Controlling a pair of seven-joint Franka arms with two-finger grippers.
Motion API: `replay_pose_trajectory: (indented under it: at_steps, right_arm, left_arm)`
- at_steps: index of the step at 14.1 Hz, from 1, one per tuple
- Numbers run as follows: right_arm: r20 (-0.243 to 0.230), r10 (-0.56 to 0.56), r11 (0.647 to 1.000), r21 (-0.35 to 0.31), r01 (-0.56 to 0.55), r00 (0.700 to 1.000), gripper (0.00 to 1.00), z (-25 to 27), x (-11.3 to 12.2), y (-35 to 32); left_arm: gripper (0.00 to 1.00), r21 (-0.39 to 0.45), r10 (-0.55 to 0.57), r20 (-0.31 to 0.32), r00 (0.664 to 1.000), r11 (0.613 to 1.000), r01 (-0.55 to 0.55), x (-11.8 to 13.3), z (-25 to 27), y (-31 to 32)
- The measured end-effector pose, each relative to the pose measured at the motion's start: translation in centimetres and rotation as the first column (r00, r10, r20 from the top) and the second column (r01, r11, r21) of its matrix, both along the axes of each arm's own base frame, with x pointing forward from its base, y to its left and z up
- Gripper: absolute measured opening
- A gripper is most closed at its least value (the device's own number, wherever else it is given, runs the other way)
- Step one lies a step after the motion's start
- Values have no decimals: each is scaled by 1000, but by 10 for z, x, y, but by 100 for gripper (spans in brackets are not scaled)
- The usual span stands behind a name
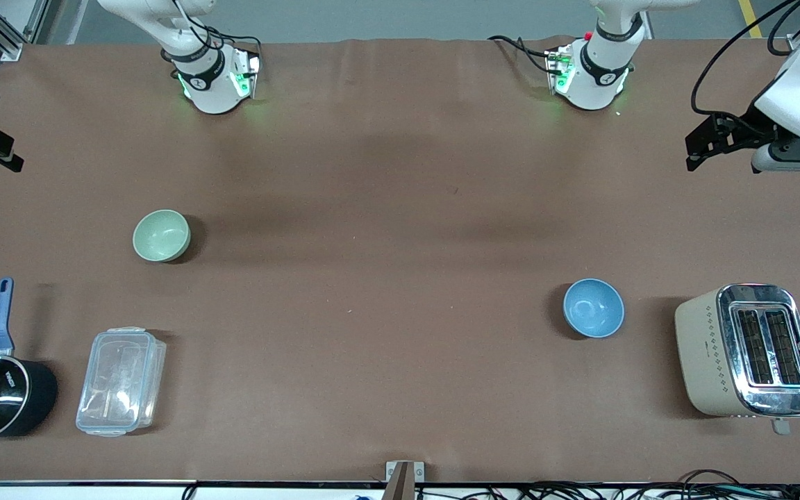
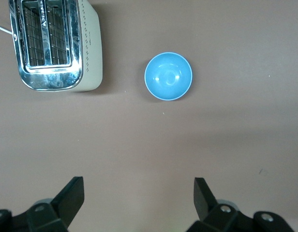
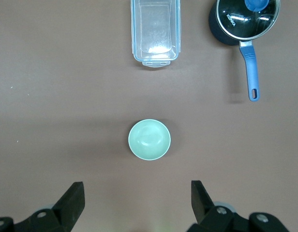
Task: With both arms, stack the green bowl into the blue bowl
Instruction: 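Move the left gripper down toward the blue bowl's rim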
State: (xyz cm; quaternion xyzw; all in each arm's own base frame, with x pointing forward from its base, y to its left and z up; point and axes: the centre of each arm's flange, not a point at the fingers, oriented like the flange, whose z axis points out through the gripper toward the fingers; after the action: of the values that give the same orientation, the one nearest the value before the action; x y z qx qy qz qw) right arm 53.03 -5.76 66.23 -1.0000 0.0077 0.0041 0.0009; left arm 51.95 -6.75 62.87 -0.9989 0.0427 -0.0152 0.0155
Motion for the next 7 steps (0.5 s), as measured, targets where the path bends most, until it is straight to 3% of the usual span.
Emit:
replay_pose_trajectory:
  at_steps: [4, 7]
  right_arm:
    - [-7, 5, 1000, 1, -5, 1000, 97, -2, 0, 0]
    - [-2, 14, 1000, 0, -14, 1000, 97, -3, 1, -1]
  left_arm:
    - [100, -5, -1, 2, 1000, 1000, 1, 13, -1, 0]
    - [100, -11, 9, -33, 999, 1000, -9, 46, -34, 0]
